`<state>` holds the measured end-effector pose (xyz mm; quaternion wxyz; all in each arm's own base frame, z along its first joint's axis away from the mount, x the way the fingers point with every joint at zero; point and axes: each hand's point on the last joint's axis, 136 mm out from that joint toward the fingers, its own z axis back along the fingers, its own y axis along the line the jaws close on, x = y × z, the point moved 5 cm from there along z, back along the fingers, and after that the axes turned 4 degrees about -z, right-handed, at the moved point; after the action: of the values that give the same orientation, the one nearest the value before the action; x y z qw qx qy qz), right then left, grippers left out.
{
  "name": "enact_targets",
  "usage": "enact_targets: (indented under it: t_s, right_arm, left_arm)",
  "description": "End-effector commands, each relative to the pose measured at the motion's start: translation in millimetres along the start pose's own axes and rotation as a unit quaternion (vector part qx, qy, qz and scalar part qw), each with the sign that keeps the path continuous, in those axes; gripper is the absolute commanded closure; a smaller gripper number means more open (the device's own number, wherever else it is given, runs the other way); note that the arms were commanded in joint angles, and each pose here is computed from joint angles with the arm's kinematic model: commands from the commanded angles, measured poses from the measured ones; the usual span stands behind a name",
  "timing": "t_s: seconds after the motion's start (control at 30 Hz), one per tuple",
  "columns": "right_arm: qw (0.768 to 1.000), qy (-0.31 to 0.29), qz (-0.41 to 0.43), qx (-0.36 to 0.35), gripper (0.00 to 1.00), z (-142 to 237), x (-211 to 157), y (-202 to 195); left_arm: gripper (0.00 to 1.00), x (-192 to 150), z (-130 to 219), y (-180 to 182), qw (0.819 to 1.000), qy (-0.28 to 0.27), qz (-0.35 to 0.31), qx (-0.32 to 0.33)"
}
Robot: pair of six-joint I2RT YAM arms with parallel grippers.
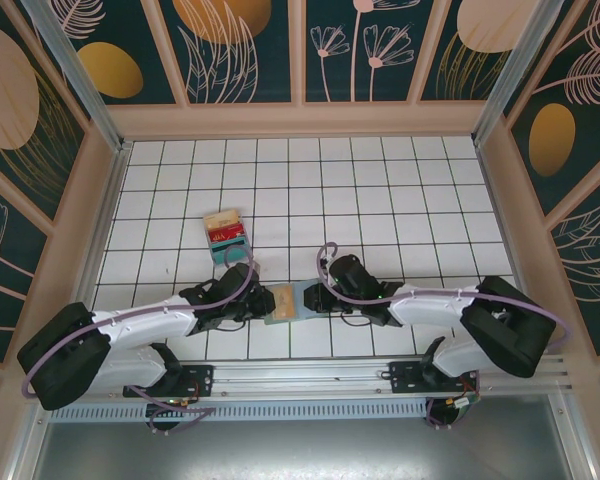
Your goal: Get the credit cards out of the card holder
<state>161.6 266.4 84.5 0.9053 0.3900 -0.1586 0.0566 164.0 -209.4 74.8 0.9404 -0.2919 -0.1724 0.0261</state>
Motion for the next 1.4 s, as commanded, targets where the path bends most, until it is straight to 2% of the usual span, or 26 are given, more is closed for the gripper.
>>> enact_targets:
  t_s: [0.0,0.53,1.13,1.37]
  right_arm:
    - [0.999,-0.004,-0.002,0.038,0.79,-4.8,8.4,20.4]
    - [0.999,0.029,-0.009,0.04,0.79,-25.0,3.8,18.1]
    - [0.998,0.052,-0.018,0.042,0.79,-38.3,-1.3,13.9]
    - [0.998,0.053,-0.019,0.042,0.87,-38.8,-1.1,14.0]
  left_arm:
    - [0.87,2.8,0.0,-5.3,1.0,-0.008,-0.004,-0.011]
    - [0.88,-9.5,-12.6,8.3,1.0,0.023,0.007,0.007]
    - [0.88,-12.8,-12.8,10.3,0.999,0.029,0.013,0.006]
    - [0.88,-12.9,-12.5,10.9,0.999,0.03,0.013,0.008]
